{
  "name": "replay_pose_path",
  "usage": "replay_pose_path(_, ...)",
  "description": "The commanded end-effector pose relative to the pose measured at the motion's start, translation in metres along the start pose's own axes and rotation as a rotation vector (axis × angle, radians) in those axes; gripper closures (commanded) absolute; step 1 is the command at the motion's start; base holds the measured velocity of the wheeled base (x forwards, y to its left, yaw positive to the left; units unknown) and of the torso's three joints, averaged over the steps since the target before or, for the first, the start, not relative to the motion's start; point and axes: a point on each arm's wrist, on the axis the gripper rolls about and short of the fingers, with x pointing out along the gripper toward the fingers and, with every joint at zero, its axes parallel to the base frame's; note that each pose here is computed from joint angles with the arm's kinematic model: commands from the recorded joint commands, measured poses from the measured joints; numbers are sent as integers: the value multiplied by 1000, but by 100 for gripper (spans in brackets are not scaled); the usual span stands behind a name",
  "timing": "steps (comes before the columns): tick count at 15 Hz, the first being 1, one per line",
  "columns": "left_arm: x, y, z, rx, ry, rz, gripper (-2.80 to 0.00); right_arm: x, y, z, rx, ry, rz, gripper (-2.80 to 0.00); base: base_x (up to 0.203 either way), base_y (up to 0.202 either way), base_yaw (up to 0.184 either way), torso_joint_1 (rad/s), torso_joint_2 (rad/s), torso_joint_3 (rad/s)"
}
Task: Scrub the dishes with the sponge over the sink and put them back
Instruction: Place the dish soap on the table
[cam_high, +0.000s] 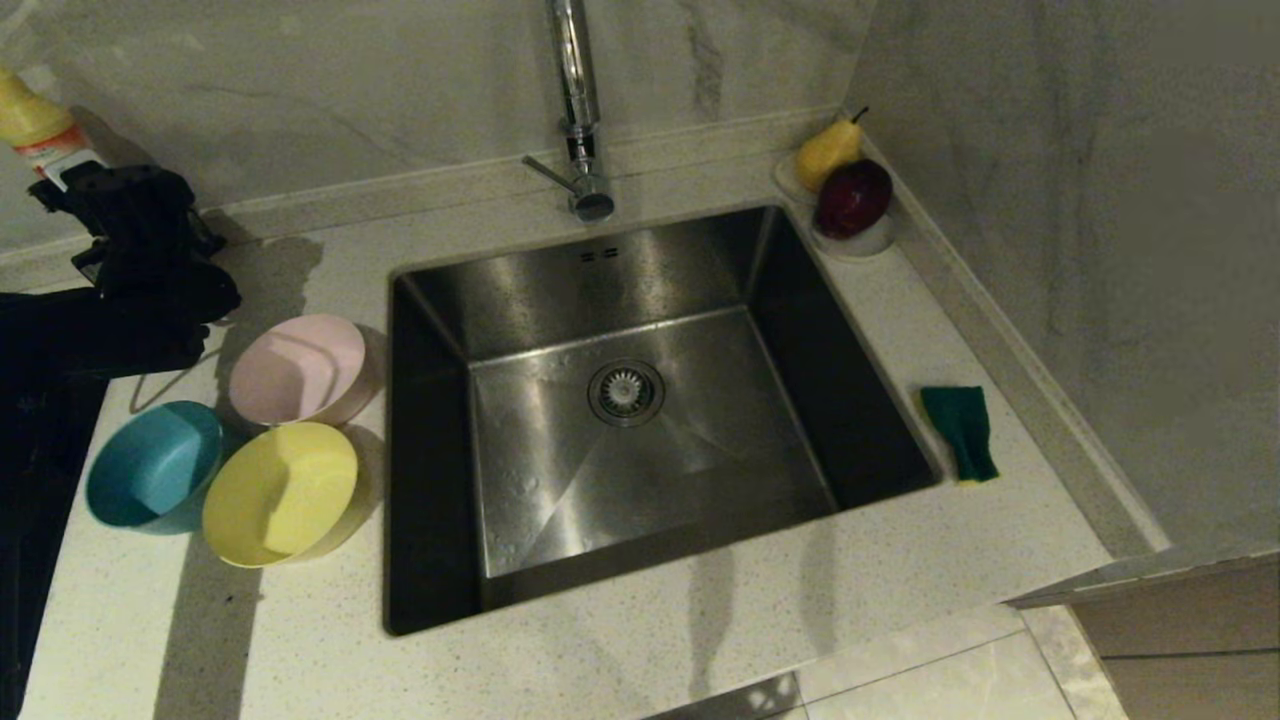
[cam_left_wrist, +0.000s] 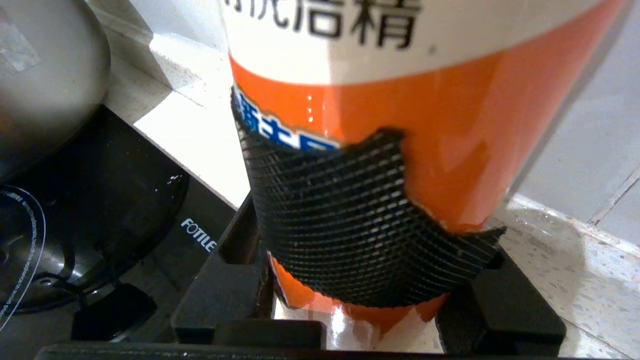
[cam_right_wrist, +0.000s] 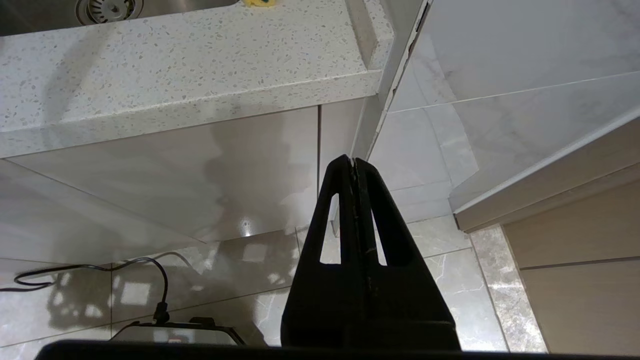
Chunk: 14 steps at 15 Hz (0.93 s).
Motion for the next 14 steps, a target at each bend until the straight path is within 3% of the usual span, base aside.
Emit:
replay_pose_path(1, -1, 1, 3, -6, -6, 5, -280, 0, 0, 0, -1, 1, -1, 0, 0, 0, 0, 0, 0, 0)
replay_pose_path(6, -2, 1, 4, -18, -4, 6, -280, 0, 0, 0, -1, 0, 1, 0, 0, 0, 0, 0, 0, 0)
replay_pose_path(10, -11, 3, 48, -72, -60, -4, -280, 0, 0, 0, 0, 1, 0, 0, 0, 0, 0, 0, 0, 0)
replay_pose_path(14, -31, 12, 117, -132, -132, -17, -280, 0, 0, 0, -1, 2, 1, 0, 0, 0, 0, 0, 0, 0)
